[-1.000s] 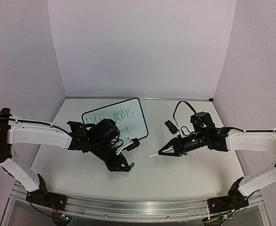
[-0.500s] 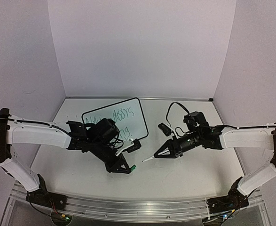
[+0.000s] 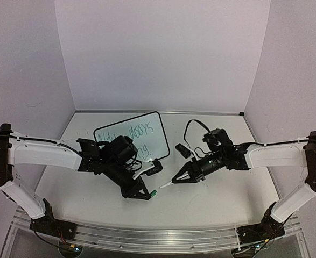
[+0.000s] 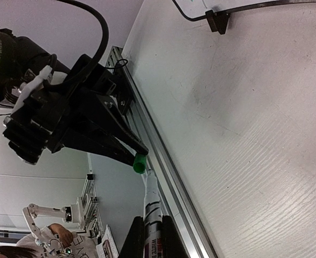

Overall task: Write a sentence on the whiteboard
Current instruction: Insert the whiteboard marker without the cap into the pen cap.

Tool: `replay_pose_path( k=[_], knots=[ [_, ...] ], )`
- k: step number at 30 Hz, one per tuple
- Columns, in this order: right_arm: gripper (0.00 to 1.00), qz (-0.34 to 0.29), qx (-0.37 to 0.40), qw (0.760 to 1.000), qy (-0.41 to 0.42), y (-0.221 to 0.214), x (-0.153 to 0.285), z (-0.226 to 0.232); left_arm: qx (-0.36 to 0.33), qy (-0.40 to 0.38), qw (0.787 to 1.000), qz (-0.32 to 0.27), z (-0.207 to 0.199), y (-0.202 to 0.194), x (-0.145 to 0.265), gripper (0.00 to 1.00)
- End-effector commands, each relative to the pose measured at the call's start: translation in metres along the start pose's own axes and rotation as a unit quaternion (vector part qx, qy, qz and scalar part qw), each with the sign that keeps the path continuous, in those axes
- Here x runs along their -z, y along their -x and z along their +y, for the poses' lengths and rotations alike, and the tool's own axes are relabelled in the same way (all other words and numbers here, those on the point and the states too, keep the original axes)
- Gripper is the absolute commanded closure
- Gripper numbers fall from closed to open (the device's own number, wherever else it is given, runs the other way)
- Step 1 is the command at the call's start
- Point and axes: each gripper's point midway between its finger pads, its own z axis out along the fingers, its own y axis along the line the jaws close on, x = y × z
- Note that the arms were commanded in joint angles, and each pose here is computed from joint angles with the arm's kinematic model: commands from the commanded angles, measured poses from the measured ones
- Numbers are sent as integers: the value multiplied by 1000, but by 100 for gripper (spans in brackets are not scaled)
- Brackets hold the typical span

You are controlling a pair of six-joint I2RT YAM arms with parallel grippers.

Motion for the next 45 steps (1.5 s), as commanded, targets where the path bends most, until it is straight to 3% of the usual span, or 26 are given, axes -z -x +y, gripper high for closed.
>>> replay_pose_path(
  k=[1, 45],
  knots=[
    [100, -1, 29, 999, 16, 11, -4, 12, -23, -12, 999, -20, -9, 19, 3, 100],
    [100, 45, 27, 998, 44, -3, -21, 11, -36, -20, 999, -12, -12, 20, -1, 100]
  ],
)
